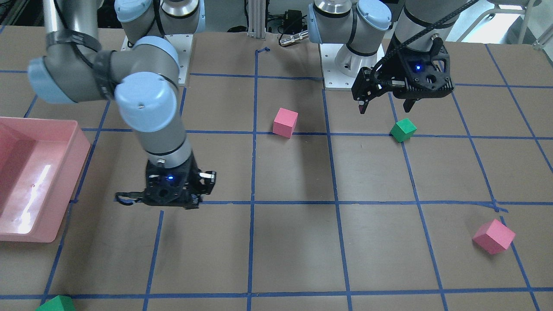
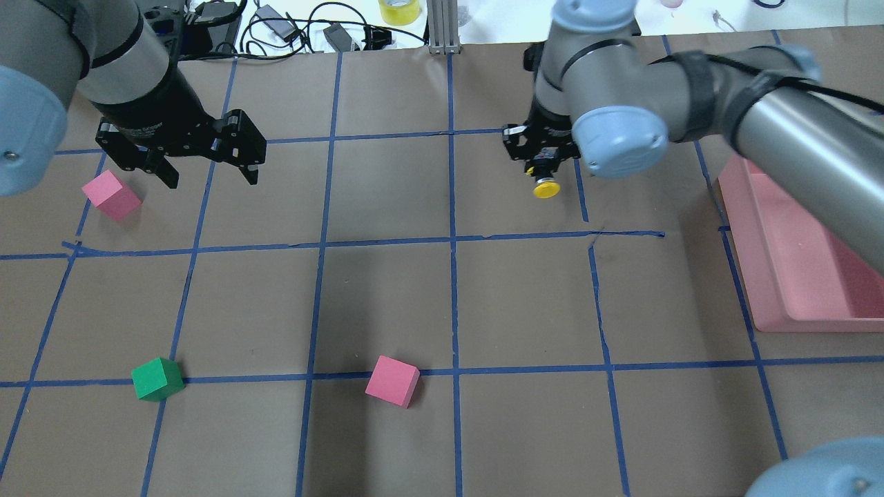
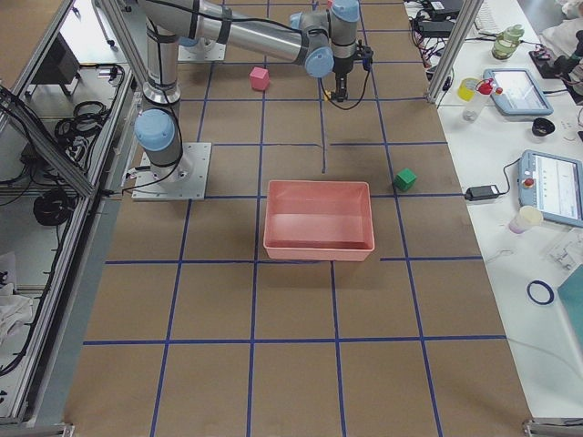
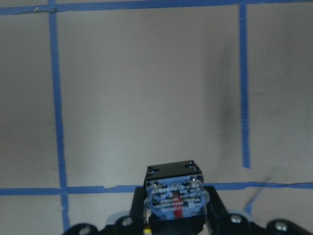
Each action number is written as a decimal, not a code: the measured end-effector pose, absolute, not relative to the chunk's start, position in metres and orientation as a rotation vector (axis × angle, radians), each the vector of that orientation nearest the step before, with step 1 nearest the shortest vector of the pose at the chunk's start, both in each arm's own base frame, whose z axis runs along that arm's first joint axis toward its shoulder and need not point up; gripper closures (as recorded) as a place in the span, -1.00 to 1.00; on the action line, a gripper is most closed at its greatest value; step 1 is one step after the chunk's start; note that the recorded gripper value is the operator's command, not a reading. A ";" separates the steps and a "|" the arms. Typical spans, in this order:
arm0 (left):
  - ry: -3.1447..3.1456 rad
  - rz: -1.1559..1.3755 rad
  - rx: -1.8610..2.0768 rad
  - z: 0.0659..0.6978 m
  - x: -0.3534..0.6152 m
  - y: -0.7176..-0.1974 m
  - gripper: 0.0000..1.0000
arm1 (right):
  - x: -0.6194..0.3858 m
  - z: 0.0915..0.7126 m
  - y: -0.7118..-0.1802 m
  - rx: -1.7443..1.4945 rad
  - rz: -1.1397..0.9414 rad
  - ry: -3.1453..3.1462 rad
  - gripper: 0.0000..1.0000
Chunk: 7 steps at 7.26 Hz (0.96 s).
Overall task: Align button upright
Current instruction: 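Carry the button with the right gripper to the table center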
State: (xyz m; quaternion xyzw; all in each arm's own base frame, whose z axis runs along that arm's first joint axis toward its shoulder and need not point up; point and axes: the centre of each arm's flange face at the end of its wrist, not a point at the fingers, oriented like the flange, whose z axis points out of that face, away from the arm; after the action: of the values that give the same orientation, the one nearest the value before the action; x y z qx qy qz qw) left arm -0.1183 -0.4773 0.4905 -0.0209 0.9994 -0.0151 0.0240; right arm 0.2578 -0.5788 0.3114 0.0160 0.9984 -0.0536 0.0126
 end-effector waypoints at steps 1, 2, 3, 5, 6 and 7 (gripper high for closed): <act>3.093 -0.047 -0.063 0.491 -0.118 -0.477 -1.00 | 0.297 0.291 -0.571 0.062 -0.182 3.100 1.00; 3.093 -0.048 -0.064 0.491 -0.118 -0.477 -1.00 | 0.325 0.272 -0.565 0.042 -0.203 3.092 1.00; 3.092 -0.047 -0.063 0.491 -0.118 -0.477 -1.00 | 0.351 0.252 -0.557 0.005 -0.223 3.093 1.00; 3.092 -0.047 -0.064 0.491 -0.118 -0.477 -1.00 | 0.378 0.217 -0.542 -0.030 -0.215 3.107 1.00; 3.093 -0.045 -0.065 0.490 -0.118 -0.478 -1.00 | 0.381 0.202 -0.536 -0.037 -0.218 3.106 1.00; 3.093 -0.044 -0.064 0.489 -0.118 -0.478 -1.00 | 0.382 0.192 -0.533 -0.039 -0.235 3.097 1.00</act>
State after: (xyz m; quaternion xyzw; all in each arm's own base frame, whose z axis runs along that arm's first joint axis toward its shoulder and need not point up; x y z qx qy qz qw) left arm -0.1176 -0.4784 0.4893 -0.0206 0.9994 -0.0141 0.0239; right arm 0.3818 -0.5325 0.1921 -0.0124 0.9969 -0.0757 0.0178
